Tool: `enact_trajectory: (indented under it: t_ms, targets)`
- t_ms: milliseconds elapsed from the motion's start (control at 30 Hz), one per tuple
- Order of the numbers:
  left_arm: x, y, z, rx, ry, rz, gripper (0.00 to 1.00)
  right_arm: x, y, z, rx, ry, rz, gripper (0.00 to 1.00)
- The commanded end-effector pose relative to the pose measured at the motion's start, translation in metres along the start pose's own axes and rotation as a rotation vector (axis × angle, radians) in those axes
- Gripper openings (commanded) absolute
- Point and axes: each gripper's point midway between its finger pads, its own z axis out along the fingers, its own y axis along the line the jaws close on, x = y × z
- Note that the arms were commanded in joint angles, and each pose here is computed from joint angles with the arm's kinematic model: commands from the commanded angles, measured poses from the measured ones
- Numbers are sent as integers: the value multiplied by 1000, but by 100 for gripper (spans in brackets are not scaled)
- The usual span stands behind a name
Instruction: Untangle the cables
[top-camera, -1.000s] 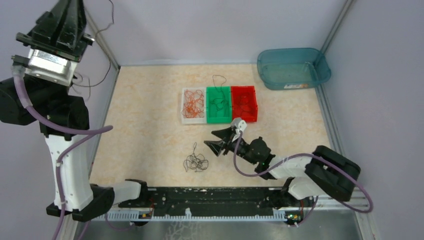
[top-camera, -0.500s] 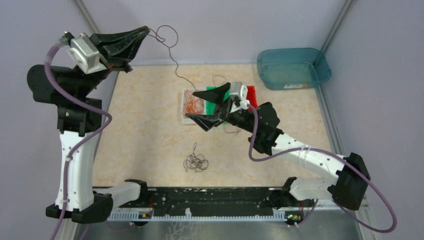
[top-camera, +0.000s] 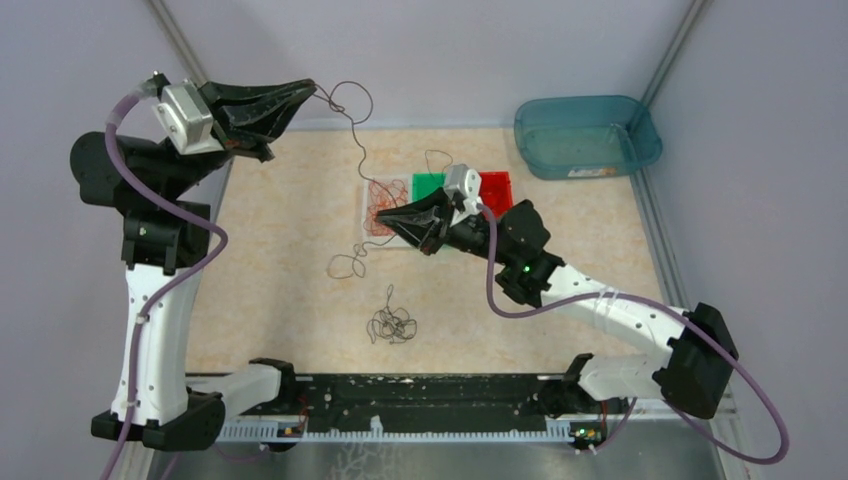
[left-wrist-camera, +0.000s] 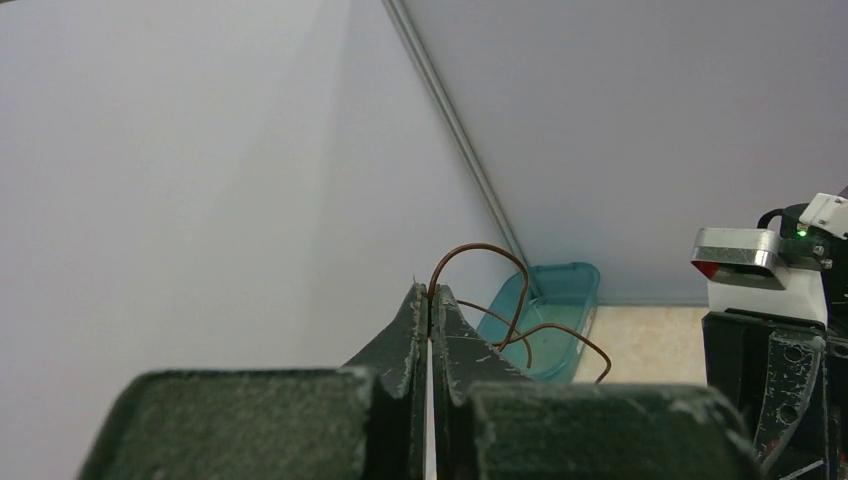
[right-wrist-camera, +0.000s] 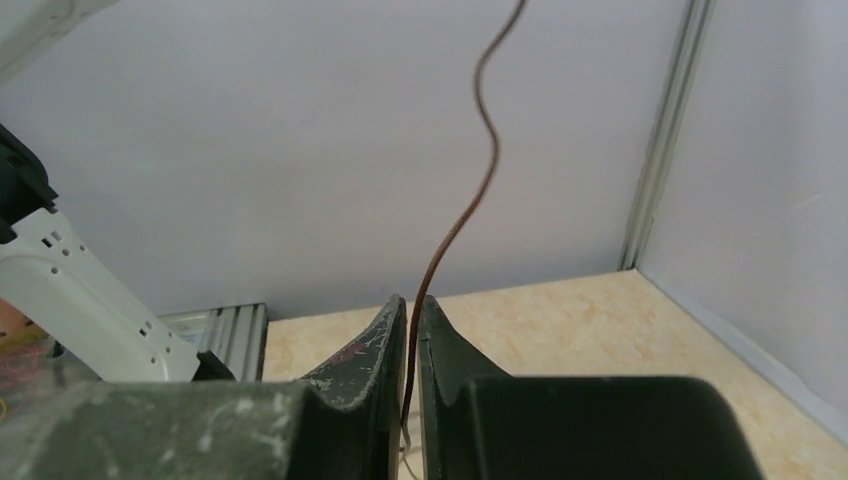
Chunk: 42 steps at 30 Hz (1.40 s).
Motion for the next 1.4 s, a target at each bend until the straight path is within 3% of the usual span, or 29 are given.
enact_trajectory:
  t_ms: [0, 200, 367, 533, 667, 700, 1033, 1367]
  targets:
    - [-13, -9, -2, 29, -27, 18, 0, -22, -4, -8, 27, -45, -32, 8]
    - [-1, -14, -6, 33, 2, -22, 0, -19, -14, -9, 68, -21, -29, 0]
    - [62, -40, -21, 87, 143, -218, 4, -44, -47, -14, 199, -81, -35, 0]
    - [134, -100, -42, 281, 329, -493, 43, -73, -89, -26, 328, -153, -61, 0]
    - [160, -143, -39, 408, 423, -510, 90, -95, -119, -45, 442, -207, -118, 0]
    - [166, -146, -40, 414, 448, -515, 98, -100, -126, -51, 468, -219, -131, 0]
    - [202, -144, -64, 340, 598, -433, 100, -119, -175, -93, 626, -188, -272, 0]
    - [223, -155, -89, 288, 683, -457, 100, -78, -209, -120, 754, -49, -379, 0]
